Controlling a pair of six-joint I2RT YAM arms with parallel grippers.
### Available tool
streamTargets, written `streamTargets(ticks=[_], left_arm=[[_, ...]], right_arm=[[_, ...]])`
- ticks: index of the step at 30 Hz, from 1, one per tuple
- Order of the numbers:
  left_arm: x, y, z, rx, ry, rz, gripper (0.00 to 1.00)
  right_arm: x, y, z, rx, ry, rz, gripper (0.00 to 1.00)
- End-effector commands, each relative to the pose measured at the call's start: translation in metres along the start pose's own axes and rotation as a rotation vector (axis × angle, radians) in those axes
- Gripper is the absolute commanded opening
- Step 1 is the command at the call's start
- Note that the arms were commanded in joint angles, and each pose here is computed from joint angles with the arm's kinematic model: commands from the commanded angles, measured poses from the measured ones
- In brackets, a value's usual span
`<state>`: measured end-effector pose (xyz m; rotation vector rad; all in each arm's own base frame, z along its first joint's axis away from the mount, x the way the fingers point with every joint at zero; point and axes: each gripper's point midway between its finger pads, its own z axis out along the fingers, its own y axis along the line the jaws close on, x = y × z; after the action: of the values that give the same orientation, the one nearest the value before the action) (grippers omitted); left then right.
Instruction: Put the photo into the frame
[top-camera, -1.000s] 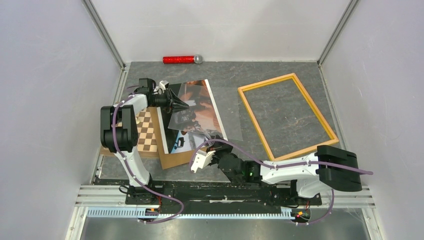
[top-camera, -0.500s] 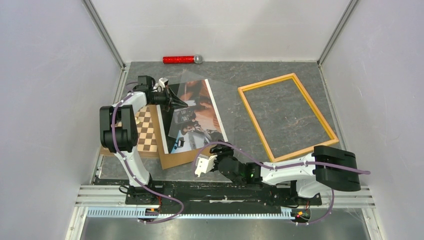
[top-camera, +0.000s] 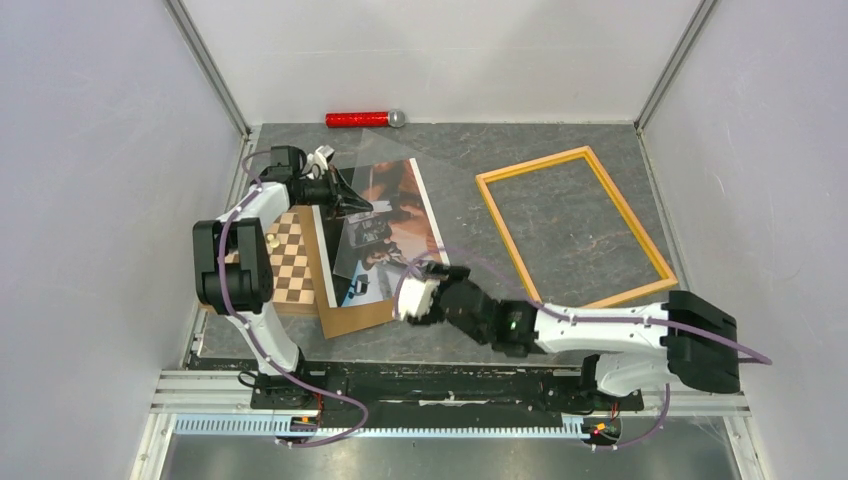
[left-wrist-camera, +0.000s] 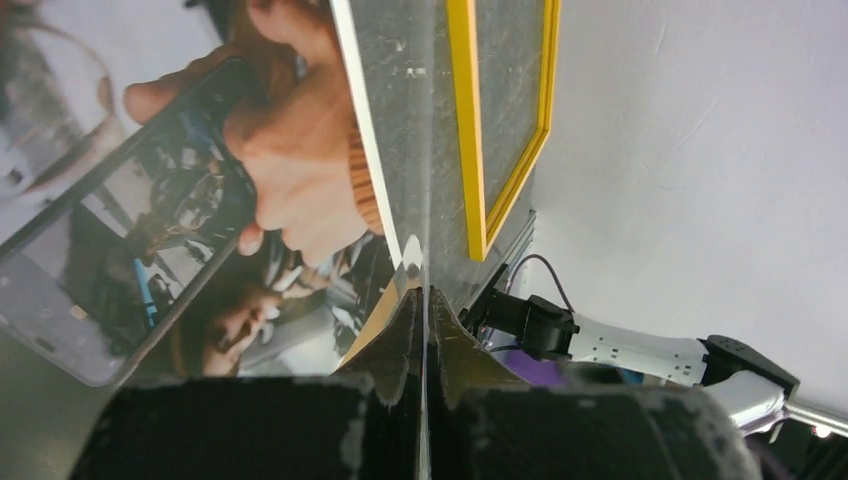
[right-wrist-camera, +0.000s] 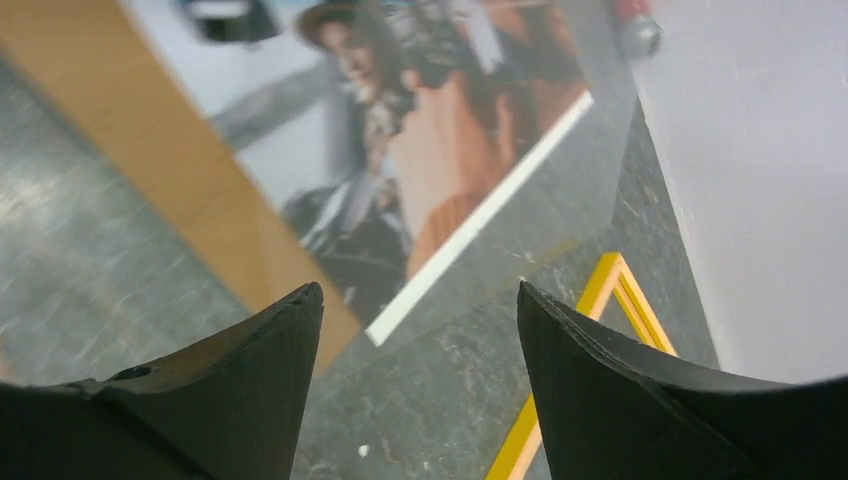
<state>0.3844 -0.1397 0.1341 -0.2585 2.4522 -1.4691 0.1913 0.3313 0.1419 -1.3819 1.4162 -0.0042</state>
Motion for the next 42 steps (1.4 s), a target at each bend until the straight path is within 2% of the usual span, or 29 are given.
streamTargets(ticks=[1, 6, 9, 16, 28, 42], left_arm=[[-0.011, -0.041, -0.021, 0.070, -0.108, 0.211, 0.02], [-0.008, -0.058, -0.031, 0.104, -0.188, 0.266, 0.02], [-0.001, -0.062, -0.035, 0.109, -0.216, 0.281, 0.02], [0.018, -0.071, -0.043, 0.134, -0.216, 0.301, 0.02], [0.038, -0.090, -0.059, 0.145, -0.212, 0.391, 0.02], [0.045, -0.103, -0.067, 0.164, -0.218, 0.439, 0.02]], right_arm=[[-0.018, -0.067, 0.000, 0.089, -0.033, 0.251, 0.75], [0.012, -0.104, 0.007, 0.149, 0.018, 0.419, 0.74], [0.047, -0.119, 0.015, 0.158, 0.076, 0.541, 0.74], [0.129, -0.114, 0.028, 0.093, 0.218, 0.741, 0.70], [0.216, -0.089, 0.025, 0.104, 0.446, 0.782, 0.72], [0.263, -0.086, 0.012, 0.137, 0.572, 0.810, 0.65]])
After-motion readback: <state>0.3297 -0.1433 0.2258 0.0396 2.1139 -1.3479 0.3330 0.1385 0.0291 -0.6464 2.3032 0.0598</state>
